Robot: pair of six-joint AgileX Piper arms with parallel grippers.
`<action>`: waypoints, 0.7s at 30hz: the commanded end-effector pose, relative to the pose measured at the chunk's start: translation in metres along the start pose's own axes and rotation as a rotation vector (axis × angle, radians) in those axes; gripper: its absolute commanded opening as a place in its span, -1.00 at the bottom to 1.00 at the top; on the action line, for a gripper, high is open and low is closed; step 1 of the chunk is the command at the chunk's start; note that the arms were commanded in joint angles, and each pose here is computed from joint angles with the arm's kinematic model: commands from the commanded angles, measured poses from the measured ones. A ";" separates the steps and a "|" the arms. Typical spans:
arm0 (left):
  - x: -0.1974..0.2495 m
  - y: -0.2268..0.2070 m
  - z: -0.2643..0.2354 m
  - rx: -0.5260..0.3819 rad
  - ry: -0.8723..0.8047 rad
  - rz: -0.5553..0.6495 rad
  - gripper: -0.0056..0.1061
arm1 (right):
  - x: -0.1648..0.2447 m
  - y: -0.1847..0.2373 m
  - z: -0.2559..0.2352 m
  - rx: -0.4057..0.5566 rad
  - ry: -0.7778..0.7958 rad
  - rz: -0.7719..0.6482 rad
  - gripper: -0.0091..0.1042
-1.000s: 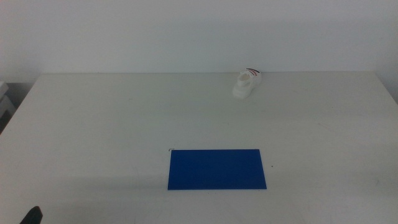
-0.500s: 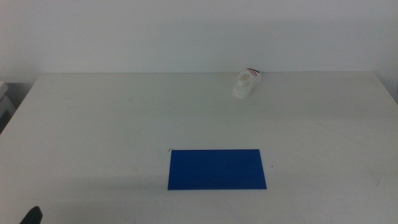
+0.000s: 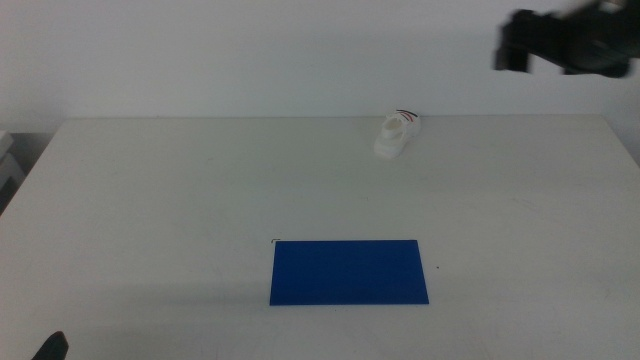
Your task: Use one arm to grab the shoe from the table and place it on the mat.
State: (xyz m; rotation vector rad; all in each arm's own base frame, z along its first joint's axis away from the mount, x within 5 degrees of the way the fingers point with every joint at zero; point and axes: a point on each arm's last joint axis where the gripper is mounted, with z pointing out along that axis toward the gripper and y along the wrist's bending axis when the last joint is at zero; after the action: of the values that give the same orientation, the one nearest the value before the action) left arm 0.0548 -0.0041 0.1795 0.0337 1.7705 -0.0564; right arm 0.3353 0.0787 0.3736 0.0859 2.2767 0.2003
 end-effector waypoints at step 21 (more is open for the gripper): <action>-0.006 0.000 -0.001 0.001 -0.087 -0.011 0.78 | -0.041 0.031 0.095 0.104 0.142 0.242 0.78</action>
State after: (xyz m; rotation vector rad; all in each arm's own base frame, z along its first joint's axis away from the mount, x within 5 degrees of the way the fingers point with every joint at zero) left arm 0.0548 -0.0041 0.1795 0.0337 1.7705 -0.0564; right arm 0.4406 0.1186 0.3114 0.4430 2.5364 0.1931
